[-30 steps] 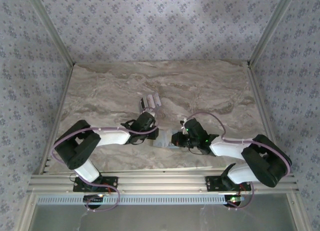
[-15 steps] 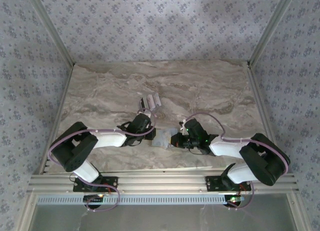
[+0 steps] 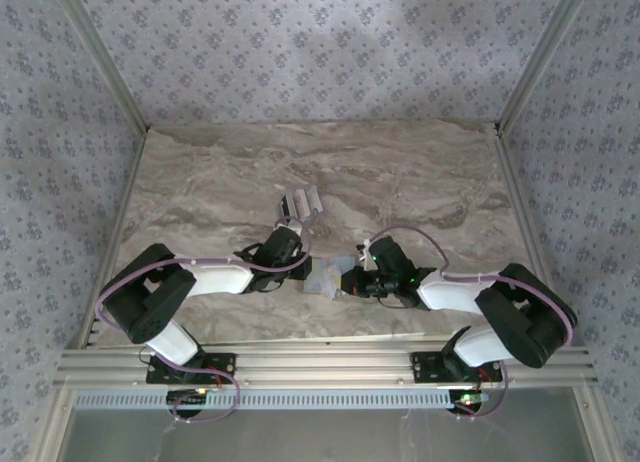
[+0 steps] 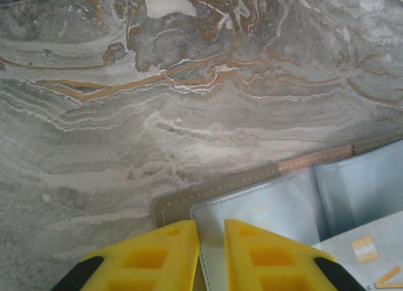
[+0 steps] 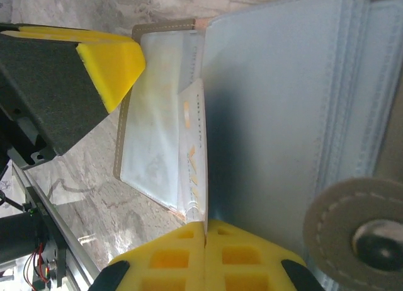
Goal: Put the credit cards into the card holder
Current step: Insert the credit card into the card slot.
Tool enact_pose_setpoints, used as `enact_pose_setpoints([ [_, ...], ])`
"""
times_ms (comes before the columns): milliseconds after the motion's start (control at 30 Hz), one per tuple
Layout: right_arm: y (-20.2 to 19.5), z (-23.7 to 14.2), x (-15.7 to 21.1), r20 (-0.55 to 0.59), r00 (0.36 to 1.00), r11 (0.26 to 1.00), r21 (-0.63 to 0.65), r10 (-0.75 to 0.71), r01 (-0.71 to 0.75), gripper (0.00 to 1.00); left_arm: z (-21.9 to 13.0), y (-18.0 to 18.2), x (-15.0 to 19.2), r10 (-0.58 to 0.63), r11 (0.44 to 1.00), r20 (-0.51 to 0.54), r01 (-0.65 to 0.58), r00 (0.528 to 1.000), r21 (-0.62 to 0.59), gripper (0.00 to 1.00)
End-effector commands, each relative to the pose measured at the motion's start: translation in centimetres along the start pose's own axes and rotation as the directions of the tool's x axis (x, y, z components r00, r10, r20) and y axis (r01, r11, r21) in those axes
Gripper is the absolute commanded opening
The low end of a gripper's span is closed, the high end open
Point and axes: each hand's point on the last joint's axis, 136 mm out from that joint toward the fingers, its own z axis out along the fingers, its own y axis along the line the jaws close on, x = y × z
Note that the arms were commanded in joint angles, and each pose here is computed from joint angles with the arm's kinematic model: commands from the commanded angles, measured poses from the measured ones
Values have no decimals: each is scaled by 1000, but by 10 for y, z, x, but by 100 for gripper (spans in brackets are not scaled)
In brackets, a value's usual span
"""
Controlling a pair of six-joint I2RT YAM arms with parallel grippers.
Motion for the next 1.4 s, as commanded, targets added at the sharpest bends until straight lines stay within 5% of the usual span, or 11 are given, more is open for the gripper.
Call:
enact_pose_setpoints([
  [0, -8, 6, 5, -49, 999, 999, 35, 6, -4, 0, 6, 37, 37, -21, 993, -117, 7, 993, -118, 20],
  [1133, -5, 43, -7, 49, 997, 997, 56, 56, -59, 0, 6, 49, 61, -58, 992, -133, 42, 989, -121, 20],
  [1367, -11, 44, 0, 24, 1000, 990, 141, -2, -1, 10, -5, 31, 43, -56, 998, -115, 52, 992, -42, 23],
])
